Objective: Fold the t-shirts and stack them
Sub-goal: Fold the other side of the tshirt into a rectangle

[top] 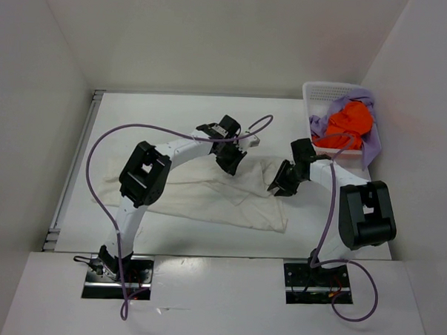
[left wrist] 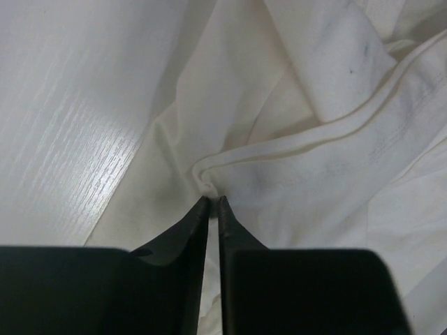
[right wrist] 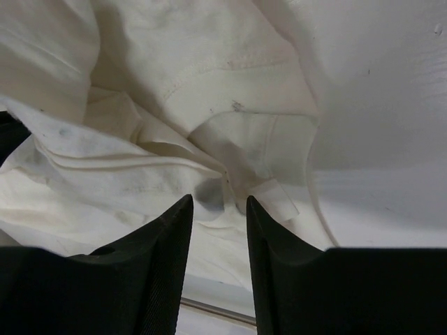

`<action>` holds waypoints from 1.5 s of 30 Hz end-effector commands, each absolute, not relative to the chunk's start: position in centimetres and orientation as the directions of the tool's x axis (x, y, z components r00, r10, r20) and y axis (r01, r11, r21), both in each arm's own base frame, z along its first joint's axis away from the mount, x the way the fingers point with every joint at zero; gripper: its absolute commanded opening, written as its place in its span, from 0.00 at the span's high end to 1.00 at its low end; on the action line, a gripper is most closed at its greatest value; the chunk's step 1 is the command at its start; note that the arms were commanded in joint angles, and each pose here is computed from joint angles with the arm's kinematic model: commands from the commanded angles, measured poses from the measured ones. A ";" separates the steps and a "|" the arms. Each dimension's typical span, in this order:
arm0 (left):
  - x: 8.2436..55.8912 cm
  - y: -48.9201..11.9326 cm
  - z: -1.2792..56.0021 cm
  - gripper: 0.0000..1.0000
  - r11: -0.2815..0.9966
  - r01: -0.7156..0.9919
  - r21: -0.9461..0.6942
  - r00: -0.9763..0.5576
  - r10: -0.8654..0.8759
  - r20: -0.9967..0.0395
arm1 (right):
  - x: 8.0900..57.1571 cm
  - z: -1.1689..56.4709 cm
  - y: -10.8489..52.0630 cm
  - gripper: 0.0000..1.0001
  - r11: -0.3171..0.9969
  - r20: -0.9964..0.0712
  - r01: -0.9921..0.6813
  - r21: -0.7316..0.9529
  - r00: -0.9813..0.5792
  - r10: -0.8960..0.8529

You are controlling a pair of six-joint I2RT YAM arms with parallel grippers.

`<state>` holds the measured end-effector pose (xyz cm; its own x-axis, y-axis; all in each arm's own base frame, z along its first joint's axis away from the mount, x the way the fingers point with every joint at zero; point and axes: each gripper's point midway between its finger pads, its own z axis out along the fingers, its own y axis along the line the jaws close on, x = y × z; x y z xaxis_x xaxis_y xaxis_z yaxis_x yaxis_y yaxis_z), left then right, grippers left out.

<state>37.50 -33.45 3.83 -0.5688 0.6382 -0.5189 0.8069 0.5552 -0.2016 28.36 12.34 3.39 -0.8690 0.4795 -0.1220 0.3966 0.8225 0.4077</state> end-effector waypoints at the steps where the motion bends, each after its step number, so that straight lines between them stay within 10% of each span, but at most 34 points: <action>1: 37.3 -34.4 6.0 0.88 0.538 0.814 -0.219 -0.557 0.615 -0.558 | 28.6 3.1 12.7 0.57 0.828 -0.131 0.377 0.415 -0.876 0.464; 5: 37.1 -34.2 6.5 0.96 0.537 0.815 -0.217 -0.554 0.613 -0.564 | 29.3 3.0 13.1 0.64 0.829 -0.134 0.361 0.427 -0.881 0.453; 9: 37.1 -34.0 7.6 1.00 0.534 0.822 -0.197 -0.537 0.612 -0.580 | 30.2 4.2 13.3 1.00 0.832 -0.176 0.338 0.441 -0.876 0.449; 23: 34.0 -32.9 10.2 1.00 0.492 0.851 -0.184 -0.495 0.632 -0.596 | 23.7 8.5 15.1 1.00 0.888 -0.196 0.310 0.339 -0.900 0.389; 28: 33.2 -32.3 9.7 1.00 0.488 0.852 -0.187 -0.496 0.644 -0.582 | 24.4 7.2 14.6 0.77 0.899 -0.209 0.327 0.292 -0.895 0.394; 45: 30.3 -31.4 10.0 1.00 0.427 0.890 -0.161 -0.435 0.688 -0.581 | 27.3 6.3 14.7 0.65 0.925 -0.277 0.286 0.250 -0.894 0.352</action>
